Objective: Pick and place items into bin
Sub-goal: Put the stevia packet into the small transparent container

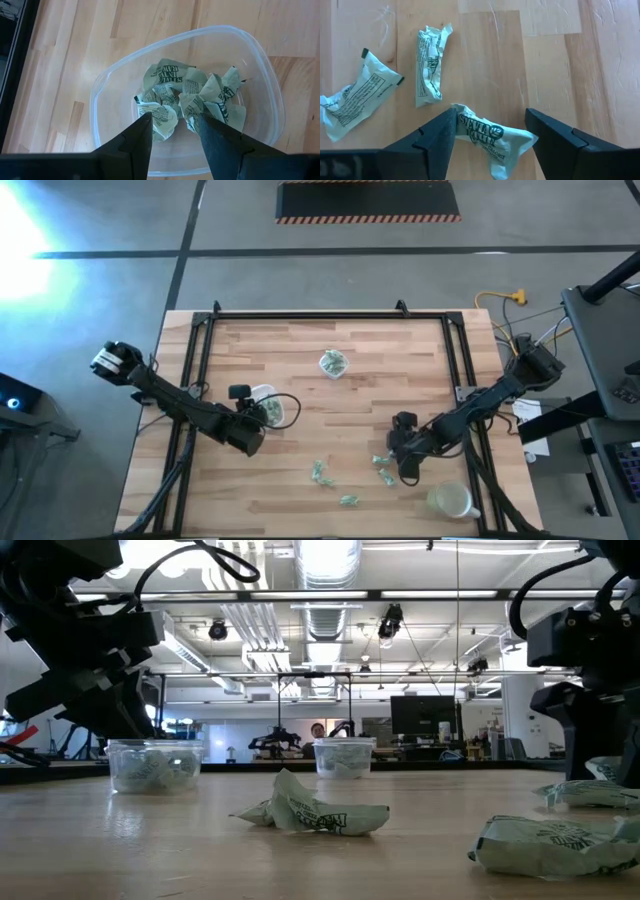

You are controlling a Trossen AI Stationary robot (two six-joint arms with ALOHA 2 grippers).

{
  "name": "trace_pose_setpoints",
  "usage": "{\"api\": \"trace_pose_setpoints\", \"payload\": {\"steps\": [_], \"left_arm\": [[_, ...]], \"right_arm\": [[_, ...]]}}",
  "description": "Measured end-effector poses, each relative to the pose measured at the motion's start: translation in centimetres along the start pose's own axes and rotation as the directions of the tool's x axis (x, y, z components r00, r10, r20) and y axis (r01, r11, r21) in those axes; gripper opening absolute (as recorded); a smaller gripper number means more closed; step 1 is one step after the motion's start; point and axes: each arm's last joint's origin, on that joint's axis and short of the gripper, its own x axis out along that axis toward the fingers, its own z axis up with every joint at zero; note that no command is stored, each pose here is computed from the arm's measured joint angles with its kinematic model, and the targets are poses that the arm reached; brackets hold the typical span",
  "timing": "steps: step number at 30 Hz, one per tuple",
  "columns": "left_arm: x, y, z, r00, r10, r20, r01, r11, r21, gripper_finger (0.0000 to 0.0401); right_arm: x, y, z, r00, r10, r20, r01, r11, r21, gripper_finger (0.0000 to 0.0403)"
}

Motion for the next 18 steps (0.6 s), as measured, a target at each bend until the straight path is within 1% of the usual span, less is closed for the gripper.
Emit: {"api": "trace_pose_setpoints", "payload": {"steps": [8, 18], "left_arm": [[0.01, -0.02, 0.03, 1.0, -0.002, 0.003, 0.002, 1.0, -0.002, 0.0144], [0.0, -0.03, 0.04, 1.0, -0.002, 0.004, 0.002, 1.0, -0.003, 0.0144]], "right_arm": [[-0.29, -0.05, 0.03, 1.0, 0.009, 0.005, -0.009, 1.0, 0.002, 0.0189], [-0.41, -0.12, -0.03, 1.0, 0.008, 0.003, -0.008, 1.0, -0.009, 0.0105]]}}
